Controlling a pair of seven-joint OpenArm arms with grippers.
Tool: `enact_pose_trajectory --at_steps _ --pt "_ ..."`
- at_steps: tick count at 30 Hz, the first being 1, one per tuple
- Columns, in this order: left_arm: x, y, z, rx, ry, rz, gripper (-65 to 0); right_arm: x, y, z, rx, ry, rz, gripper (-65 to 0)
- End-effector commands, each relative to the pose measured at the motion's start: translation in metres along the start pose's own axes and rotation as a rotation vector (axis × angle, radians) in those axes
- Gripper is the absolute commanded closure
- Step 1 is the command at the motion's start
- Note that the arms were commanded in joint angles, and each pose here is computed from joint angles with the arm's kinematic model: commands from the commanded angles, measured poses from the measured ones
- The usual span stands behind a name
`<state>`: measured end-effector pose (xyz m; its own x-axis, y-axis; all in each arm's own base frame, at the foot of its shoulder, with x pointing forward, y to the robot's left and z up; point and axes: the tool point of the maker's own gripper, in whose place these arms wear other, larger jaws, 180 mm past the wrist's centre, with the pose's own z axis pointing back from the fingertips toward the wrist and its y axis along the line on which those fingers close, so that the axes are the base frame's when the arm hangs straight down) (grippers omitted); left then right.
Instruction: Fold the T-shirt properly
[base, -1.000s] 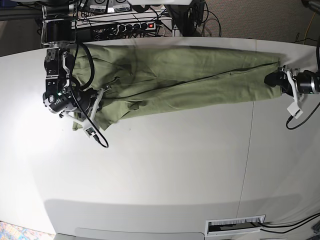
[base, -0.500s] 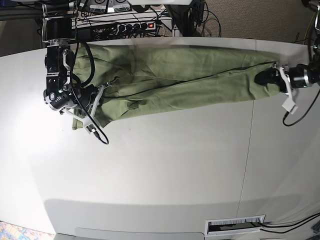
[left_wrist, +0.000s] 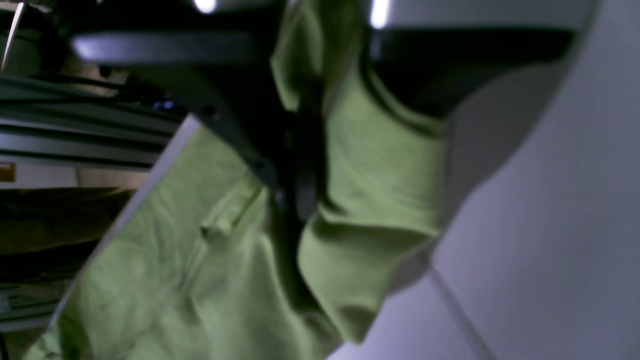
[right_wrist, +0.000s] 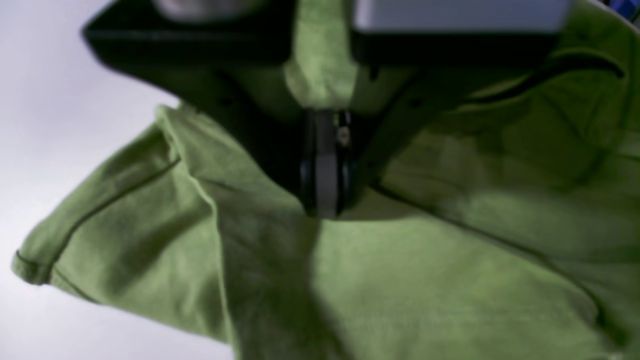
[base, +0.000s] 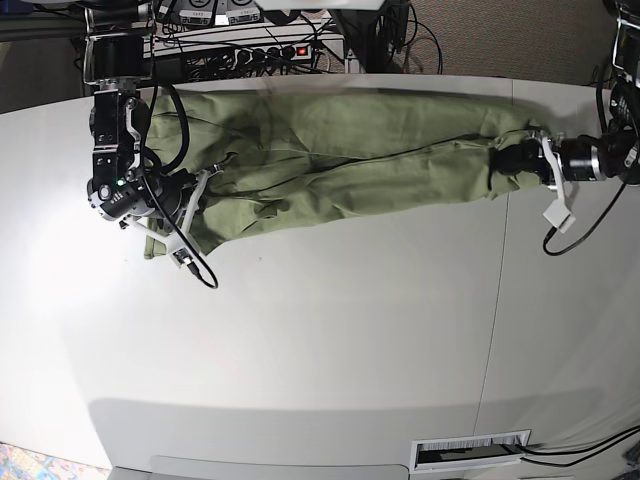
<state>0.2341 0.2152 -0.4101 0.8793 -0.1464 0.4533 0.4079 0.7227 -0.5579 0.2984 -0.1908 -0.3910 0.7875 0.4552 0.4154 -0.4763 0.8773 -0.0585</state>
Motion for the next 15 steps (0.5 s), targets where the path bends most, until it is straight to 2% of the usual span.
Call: enact_pose_trajectory --at_steps 1,4,7,10,15 --pt "0.005 0.017 0.017 0.077 0.029 -0.02 0.0 0.015 -0.007 0.007 -0.019 -0.061 0.01 0.0" --pt "0.027 0.025 0.031 0.107 -0.036 -0.031 0.0 0.029 -0.01 0.007 -0.045 -0.133 0.02 0.0" --pt "0.043 0.032 0.046 0.142 -0.082 -0.042 0.0 0.033 -0.004 0.001 -0.053 -0.146 0.019 0.0" --pt "0.056 0.038 0.06 0.168 -0.118 -0.049 0.0 0.034 0.009 -0.015 -0.021 -0.158 -0.013 0.0" --pt "0.068 0.029 0.071 0.116 -0.173 -0.019 0.0 0.032 0.039 -0.037 0.035 -0.134 -0.009 0.0"
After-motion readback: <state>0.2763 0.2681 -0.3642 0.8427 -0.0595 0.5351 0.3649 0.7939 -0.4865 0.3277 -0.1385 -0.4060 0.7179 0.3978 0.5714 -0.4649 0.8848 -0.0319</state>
